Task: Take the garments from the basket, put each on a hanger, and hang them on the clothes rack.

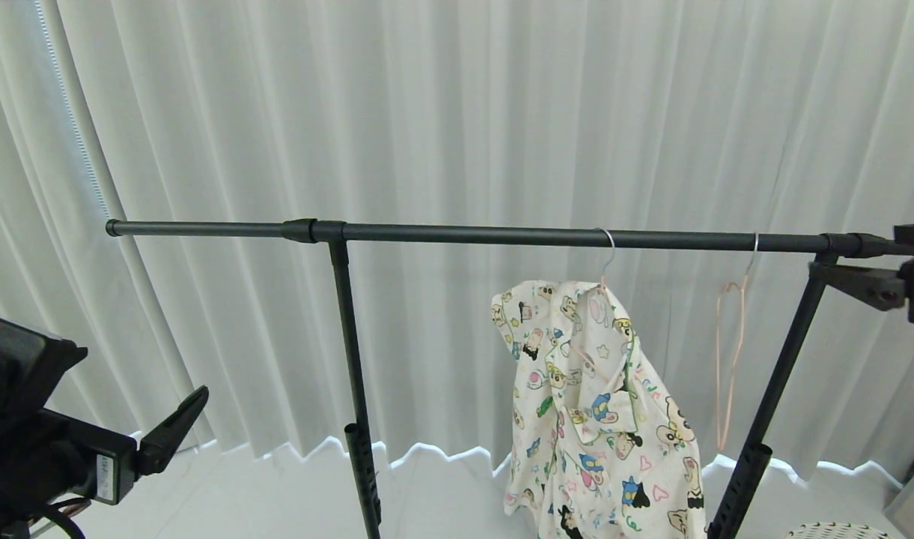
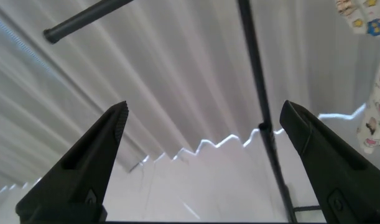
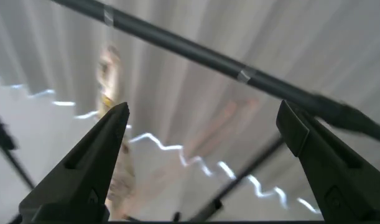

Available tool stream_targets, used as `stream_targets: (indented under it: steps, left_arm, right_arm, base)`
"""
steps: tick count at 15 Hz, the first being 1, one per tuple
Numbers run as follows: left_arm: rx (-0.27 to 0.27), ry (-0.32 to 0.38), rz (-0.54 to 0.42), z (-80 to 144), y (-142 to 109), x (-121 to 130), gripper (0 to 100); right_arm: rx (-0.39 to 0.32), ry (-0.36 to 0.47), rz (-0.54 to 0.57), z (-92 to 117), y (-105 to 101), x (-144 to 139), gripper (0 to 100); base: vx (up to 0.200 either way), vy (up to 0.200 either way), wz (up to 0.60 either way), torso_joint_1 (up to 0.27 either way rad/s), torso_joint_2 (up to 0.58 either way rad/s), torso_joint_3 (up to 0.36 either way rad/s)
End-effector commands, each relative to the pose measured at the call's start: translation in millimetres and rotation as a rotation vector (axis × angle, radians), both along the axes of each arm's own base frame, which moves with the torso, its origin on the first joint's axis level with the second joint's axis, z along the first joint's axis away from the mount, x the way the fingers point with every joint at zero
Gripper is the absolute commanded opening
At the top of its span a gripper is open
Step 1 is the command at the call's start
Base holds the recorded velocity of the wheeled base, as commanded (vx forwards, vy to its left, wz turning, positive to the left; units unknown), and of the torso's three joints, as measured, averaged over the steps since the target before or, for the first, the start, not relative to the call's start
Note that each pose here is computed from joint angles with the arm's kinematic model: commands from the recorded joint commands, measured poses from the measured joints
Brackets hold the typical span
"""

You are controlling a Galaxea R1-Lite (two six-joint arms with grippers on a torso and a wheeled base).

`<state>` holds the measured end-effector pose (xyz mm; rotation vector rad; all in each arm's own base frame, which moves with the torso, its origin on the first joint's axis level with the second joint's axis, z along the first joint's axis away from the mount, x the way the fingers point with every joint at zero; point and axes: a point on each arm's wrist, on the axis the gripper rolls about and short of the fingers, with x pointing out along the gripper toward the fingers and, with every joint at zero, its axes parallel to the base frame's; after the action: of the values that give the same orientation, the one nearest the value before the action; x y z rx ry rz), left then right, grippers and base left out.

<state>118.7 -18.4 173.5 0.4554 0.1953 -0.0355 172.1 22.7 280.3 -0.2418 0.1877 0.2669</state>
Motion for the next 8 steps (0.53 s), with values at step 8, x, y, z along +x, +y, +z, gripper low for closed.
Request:
stream_targets:
  steps: [8]
  left_arm:
    - [0.0,0.011,0.125,-3.4,15.0,0.3,100]
  right_arm:
    - [-0.08,-0.02,-0.205,-28.4,-34.2,-49.1,100]
  base:
    - [-0.2,0.0,0.0,0.002,0.0,0.004]
